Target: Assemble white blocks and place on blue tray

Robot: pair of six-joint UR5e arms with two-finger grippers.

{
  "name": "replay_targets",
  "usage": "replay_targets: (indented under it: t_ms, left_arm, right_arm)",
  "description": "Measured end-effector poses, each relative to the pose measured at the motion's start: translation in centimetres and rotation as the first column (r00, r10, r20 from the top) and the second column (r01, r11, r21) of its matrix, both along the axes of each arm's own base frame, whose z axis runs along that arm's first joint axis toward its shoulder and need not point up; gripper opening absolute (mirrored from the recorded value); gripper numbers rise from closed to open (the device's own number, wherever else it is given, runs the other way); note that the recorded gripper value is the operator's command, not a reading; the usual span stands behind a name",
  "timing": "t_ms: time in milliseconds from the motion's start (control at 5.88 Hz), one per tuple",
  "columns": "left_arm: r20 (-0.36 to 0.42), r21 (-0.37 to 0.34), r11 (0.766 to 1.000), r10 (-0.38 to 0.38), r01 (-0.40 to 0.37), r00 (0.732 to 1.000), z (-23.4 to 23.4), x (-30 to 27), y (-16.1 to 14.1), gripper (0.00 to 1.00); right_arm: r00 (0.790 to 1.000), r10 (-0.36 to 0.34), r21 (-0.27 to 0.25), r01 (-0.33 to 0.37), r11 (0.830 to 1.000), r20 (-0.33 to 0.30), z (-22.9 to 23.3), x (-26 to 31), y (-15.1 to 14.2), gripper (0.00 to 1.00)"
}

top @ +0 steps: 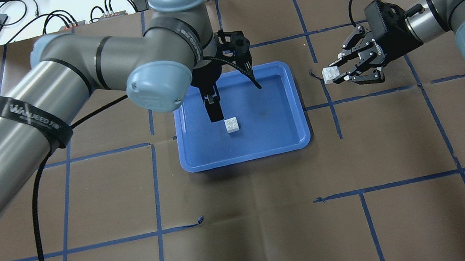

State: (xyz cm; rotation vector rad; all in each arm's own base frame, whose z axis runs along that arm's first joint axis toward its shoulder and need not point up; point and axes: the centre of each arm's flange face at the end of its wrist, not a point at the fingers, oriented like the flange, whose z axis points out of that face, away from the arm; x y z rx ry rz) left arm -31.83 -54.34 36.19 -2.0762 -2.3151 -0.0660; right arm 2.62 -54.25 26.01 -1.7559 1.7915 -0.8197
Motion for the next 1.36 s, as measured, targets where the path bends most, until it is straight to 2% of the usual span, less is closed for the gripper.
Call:
replay_targets:
  t_ms: [340,510,680,850,1020,1190,1360]
  left_arm:
    - [0.013,0.041,0.998,0.046,-0.047,0.999,9.0,3.2,2.2,0.99]
    - [0.018,0.048,0.997,0.058,-0.058,0.998,11.6,4.2,4.1,0.99]
    - [0.021,0.041,0.993,0.106,-0.107,0.994,12.9,5.1,5.2,0.99]
    - [0.028,0.032,0.974,0.225,-0.225,0.974,13.4,6.7,5.1,0.99]
    - [0.038,0.022,0.916,0.400,-0.401,0.916,13.6,8.8,4.3,0.99]
    - [0.047,0.009,0.802,0.597,-0.598,0.801,13.9,11.5,3.4,0.99]
    - [0.051,-0.008,0.641,0.767,-0.768,0.640,14.3,13.7,3.0,0.99]
  right_arm:
    - [1.000,-0.025,-0.015,0.025,1.000,-0.017,-1.9,5.8,0.5,0.39]
    - [0.999,-0.051,-0.018,0.050,0.999,-0.021,-3.1,9.3,0.5,0.39]
    - [0.998,-0.061,-0.018,0.061,0.998,-0.019,-4.9,12.4,0.4,0.39]
    - [0.998,-0.066,-0.017,0.065,0.998,-0.015,-7.0,15.0,0.3,0.39]
    - [0.997,-0.074,-0.015,0.074,0.997,-0.012,-8.7,16.7,0.3,0.39]
    - [0.997,-0.079,-0.009,0.079,0.997,-0.011,-9.9,17.7,0.4,0.39]
    - [0.997,-0.080,-0.003,0.080,0.997,-0.011,-10.6,18.0,0.4,0.39]
